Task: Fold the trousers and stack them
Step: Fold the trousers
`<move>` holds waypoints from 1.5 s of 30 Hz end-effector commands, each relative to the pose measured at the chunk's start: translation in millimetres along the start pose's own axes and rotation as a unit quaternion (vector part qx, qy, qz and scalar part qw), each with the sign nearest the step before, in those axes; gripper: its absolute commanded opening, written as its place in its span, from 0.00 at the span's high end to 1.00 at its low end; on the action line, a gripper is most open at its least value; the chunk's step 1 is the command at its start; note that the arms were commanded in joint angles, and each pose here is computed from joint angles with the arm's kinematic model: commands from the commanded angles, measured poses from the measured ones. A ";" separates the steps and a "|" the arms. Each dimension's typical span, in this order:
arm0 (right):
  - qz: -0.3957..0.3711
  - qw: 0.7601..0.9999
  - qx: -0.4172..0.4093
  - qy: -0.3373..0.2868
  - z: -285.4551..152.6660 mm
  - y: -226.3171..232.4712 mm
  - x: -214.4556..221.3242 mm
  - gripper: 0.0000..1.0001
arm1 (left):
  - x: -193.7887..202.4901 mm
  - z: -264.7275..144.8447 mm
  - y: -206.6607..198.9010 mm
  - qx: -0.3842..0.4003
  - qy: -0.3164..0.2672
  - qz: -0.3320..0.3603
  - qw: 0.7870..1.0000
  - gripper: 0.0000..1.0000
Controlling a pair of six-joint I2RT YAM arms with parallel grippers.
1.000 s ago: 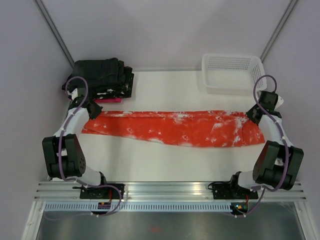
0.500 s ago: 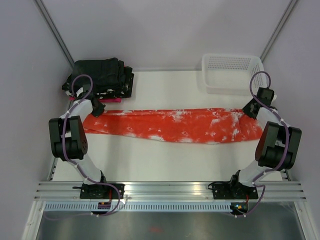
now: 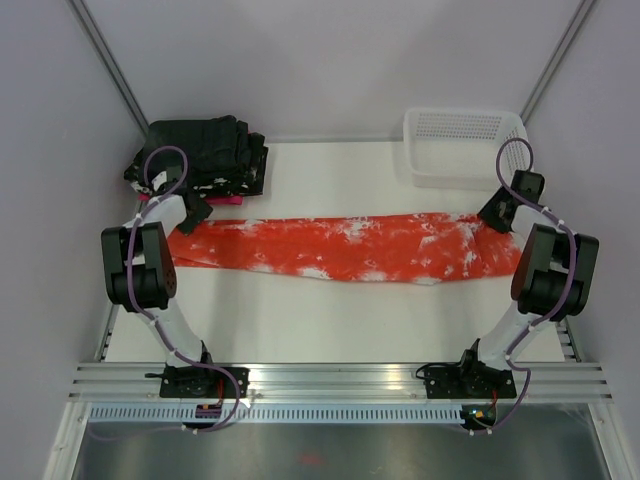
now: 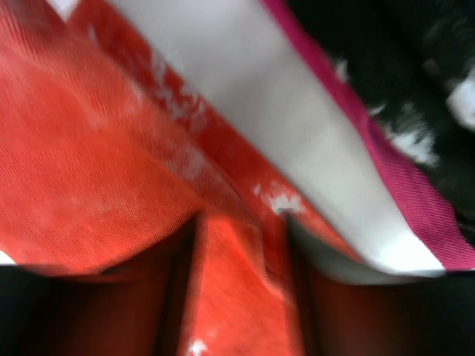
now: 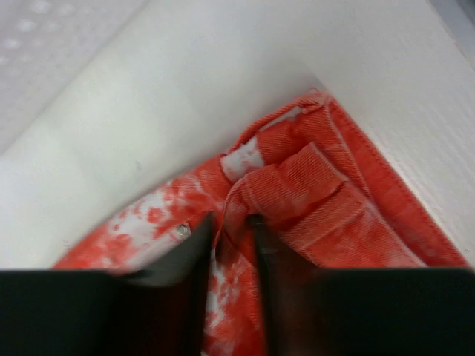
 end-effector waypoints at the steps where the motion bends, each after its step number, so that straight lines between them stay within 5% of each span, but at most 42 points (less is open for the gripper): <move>1: -0.027 0.995 -0.053 -0.074 -5.2 15.7 -55.1 0.50 | -41.0 -13.9 -28.4 0.054 -0.067 0.008 0.996 0.34; 3: -0.044 0.991 -0.105 -0.076 -15.0 33.4 -63.1 0.40 | -41.4 -20.9 -33.7 0.071 -0.059 0.018 0.996 0.17; 7: -0.088 0.981 -0.150 -0.091 -45.9 61.4 -66.6 0.20 | -39.8 -44.2 -32.5 0.092 -0.047 0.025 0.994 0.12; 10: -0.137 0.969 -0.175 -0.111 -76.3 87.6 -57.0 0.14 | -38.7 -69.4 -28.5 0.119 -0.046 0.040 0.991 0.09; 15: -0.174 0.948 -0.245 -0.105 -117.4 129.3 -6.9 0.14 | -32.5 -98.1 3.6 0.109 -0.060 0.068 0.990 0.06; 20: -0.196 0.933 -0.287 -0.095 -136.3 157.5 44.5 0.17 | -18.6 -84.9 31.6 0.072 -0.064 0.072 0.993 0.05; 23: -0.197 0.934 -0.286 -0.089 -136.4 158.3 68.8 0.22 | -0.2 -73.4 26.2 0.089 -0.013 0.074 0.993 0.17; 30: -0.193 0.938 -0.282 -0.063 -118.7 165.3 102.5 0.57 | 43.3 -56.8 -14.3 0.184 0.080 0.064 0.977 0.88; 34: -0.194 0.941 -0.272 -0.056 -104.8 175.0 107.5 0.79 | 70.2 -47.5 -35.8 0.188 0.102 0.095 0.972 0.94; 45: -0.211 0.937 -0.275 -0.041 -73.3 213.7 104.6 0.82 | 95.4 -37.0 -74.8 0.209 0.136 0.099 0.963 0.98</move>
Point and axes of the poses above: each gripper's point midway between its finger pads, its own z axis out along the fingers, its own y axis along the line the jaws close on, x = y × z, the point moved 3 cm from there along -z, back along the fingers, and after that the axes turned 15 degrees about -z, right-handed, at the moved point
